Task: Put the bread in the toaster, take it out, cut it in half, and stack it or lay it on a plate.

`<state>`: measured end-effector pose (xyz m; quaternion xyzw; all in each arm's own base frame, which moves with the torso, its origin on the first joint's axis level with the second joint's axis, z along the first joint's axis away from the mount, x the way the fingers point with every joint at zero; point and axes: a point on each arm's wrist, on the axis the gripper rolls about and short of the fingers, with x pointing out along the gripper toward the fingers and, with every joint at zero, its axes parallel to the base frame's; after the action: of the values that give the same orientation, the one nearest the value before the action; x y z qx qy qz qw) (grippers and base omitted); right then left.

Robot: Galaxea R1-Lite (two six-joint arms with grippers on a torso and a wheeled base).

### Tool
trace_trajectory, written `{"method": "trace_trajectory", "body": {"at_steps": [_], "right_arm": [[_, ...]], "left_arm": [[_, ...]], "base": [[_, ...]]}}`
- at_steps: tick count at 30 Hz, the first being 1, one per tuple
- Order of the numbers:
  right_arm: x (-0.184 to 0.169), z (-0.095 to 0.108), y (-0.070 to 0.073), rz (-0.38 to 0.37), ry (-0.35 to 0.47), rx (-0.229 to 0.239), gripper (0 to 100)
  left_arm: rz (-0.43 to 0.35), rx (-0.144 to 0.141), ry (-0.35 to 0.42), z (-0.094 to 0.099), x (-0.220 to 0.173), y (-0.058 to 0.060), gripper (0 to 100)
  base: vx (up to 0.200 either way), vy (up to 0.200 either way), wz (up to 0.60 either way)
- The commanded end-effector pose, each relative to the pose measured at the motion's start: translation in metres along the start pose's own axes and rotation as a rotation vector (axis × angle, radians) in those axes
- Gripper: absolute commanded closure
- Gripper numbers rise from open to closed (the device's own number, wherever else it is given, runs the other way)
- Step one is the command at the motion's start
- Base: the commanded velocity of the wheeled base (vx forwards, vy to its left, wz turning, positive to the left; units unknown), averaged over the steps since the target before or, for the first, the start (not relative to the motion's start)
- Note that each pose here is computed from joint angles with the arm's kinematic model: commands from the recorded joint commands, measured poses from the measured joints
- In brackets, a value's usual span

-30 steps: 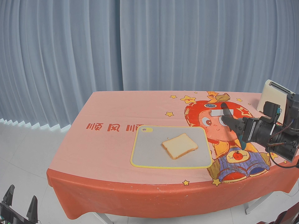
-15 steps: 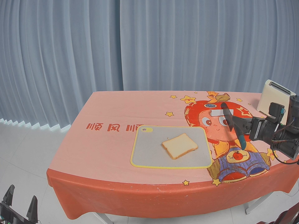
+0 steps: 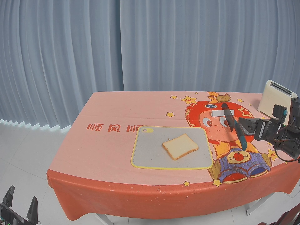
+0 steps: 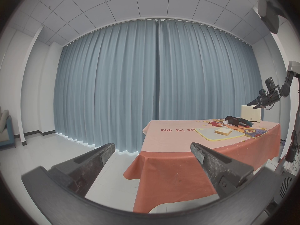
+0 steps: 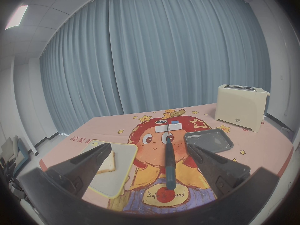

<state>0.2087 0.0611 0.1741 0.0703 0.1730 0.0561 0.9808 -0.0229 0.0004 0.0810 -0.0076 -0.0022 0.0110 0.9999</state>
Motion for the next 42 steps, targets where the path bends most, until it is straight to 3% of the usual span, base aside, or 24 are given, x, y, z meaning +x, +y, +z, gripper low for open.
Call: {"method": "trace_trajectory", "body": {"at_steps": [1,42], "right_arm": [[0.005,-0.003,-0.003,-0.019,0.02,-0.002,0],[0.024,-0.025,-0.008,-0.055,0.13,-0.014,0]], "left_arm": [[0.001,0.0,0.012,-0.005,0.001,0.0,0],[0.001,0.0,0.012,-0.005,0.001,0.0,0]], "base": [[0.0,0.0,0.0],[0.0,0.0,0.0]]}}
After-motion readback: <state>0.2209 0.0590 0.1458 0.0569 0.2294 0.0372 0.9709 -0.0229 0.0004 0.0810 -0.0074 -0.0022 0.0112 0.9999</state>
